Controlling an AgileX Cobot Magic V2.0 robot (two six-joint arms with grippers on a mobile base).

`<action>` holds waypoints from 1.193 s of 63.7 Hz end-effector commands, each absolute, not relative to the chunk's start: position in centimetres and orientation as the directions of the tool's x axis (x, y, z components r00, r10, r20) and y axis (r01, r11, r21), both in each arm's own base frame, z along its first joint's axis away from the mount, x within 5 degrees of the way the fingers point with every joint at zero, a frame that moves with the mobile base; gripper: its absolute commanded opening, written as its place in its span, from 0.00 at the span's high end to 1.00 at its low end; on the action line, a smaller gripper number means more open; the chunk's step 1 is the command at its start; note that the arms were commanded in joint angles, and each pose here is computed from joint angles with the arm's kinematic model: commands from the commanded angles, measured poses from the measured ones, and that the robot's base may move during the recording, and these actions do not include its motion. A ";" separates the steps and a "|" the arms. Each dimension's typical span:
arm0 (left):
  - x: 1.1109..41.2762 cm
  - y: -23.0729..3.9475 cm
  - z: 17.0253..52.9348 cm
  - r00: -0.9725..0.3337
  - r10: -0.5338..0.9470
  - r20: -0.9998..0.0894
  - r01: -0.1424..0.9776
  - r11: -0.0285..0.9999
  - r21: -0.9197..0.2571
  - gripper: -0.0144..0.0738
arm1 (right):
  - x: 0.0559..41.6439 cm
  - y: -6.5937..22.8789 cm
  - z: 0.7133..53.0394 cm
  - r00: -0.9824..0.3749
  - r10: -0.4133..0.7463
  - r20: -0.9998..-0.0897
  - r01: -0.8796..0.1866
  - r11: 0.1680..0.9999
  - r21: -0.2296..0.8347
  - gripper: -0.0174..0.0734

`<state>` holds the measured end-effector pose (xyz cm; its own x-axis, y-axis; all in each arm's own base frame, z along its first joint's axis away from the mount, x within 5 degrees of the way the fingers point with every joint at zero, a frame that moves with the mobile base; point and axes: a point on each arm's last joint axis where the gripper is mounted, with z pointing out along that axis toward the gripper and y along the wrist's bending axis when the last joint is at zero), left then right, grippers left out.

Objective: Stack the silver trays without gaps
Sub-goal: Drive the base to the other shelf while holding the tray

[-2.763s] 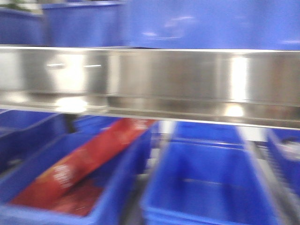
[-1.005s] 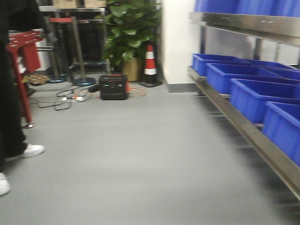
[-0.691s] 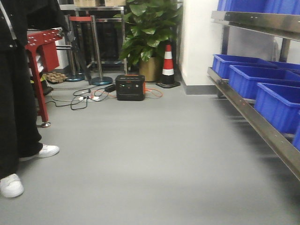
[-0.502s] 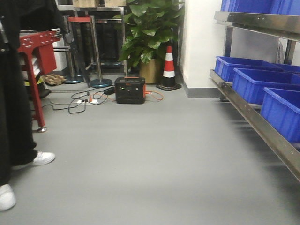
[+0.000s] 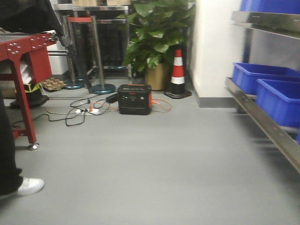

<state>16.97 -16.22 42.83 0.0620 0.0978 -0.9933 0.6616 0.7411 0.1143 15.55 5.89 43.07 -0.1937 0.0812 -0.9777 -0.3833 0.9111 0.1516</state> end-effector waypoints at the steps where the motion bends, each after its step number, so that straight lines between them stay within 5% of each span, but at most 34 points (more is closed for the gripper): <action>1: 16.9 -15.6 43.2 0.076 0.114 -0.991 0.640 0.756 0.136 0.86 | 15.3 5.4 43.9 -0.114 0.079 -0.990 -0.363 0.925 0.115 0.88; 76: 17.0 -15.6 43.1 0.072 0.117 -0.990 0.640 0.757 0.136 0.86 | 15.4 5.4 43.9 -0.116 0.078 -0.990 -0.363 0.925 0.115 0.88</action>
<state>16.99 -16.20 42.78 0.0580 0.1014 -0.9932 0.6597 0.7428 0.1143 15.55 5.90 43.05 -0.1949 0.0827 -0.9773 -0.3836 0.9106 0.1536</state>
